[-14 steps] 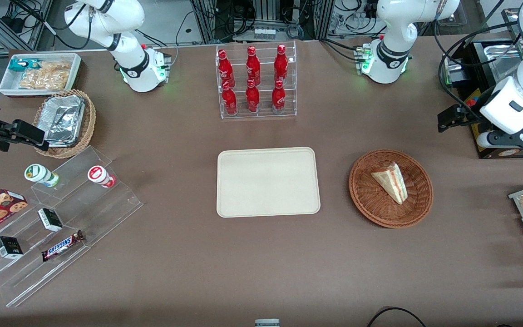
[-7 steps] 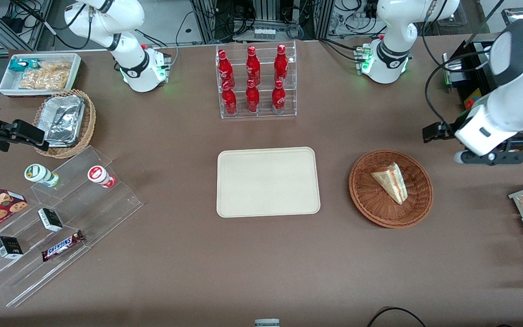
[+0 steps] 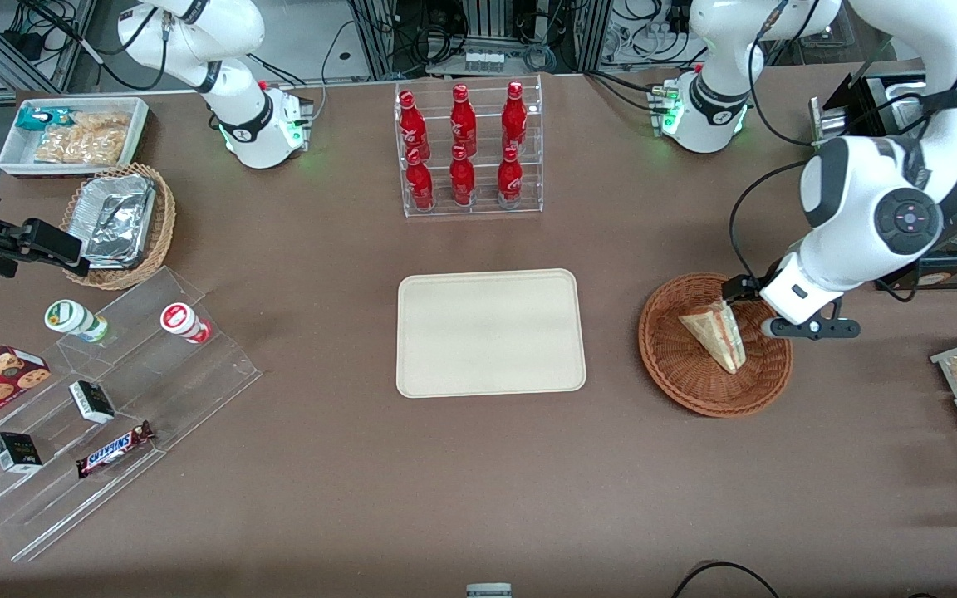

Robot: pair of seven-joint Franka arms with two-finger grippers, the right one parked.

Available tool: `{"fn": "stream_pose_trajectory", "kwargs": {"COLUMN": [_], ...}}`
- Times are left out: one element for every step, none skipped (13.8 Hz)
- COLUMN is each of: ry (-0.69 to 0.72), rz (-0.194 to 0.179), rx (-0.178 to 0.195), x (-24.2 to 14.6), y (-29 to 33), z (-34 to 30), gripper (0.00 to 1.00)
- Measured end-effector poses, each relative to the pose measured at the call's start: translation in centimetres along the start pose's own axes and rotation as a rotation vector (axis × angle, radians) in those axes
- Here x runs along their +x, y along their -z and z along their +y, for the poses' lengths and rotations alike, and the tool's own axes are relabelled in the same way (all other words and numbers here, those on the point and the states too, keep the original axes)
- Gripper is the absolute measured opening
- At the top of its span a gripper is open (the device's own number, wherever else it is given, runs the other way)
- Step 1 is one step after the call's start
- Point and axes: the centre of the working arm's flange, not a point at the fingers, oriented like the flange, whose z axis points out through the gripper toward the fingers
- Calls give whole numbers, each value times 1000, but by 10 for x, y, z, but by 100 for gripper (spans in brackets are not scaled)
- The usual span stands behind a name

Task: Place sandwich from basket to tray
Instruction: 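Lower the open left gripper and close it on the wrapped sandwich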

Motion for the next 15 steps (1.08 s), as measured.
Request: {"fn": "stream_pose_trajectory", "kwargs": {"ry": [72,154,245,335,424,496,535,556,568,578,588,596,601,606,619], "rz": [22,32,35,35,34,32,27,19,11,3,-2,-3,-2,-2,-3], "rx": [-3,-6,-8,-10,-11,-13,-12,-10,-8,-6,-6,-9,-13,-16,-17], "x": [-4,-7,-10,-11,-11,-12,-12,-11,-11,-10,-8,-6,-4,-3,-2], "y": [-13,-22,-28,-31,-35,-39,-44,-50,-56,-63,-72,-81,-91,-100,-106], "z": [1,4,9,16,22,26,27,27,25,23,21,21,20,20,19], "gripper": [100,100,100,100,100,100,100,100,100,100,100,100,100,100,93]}}
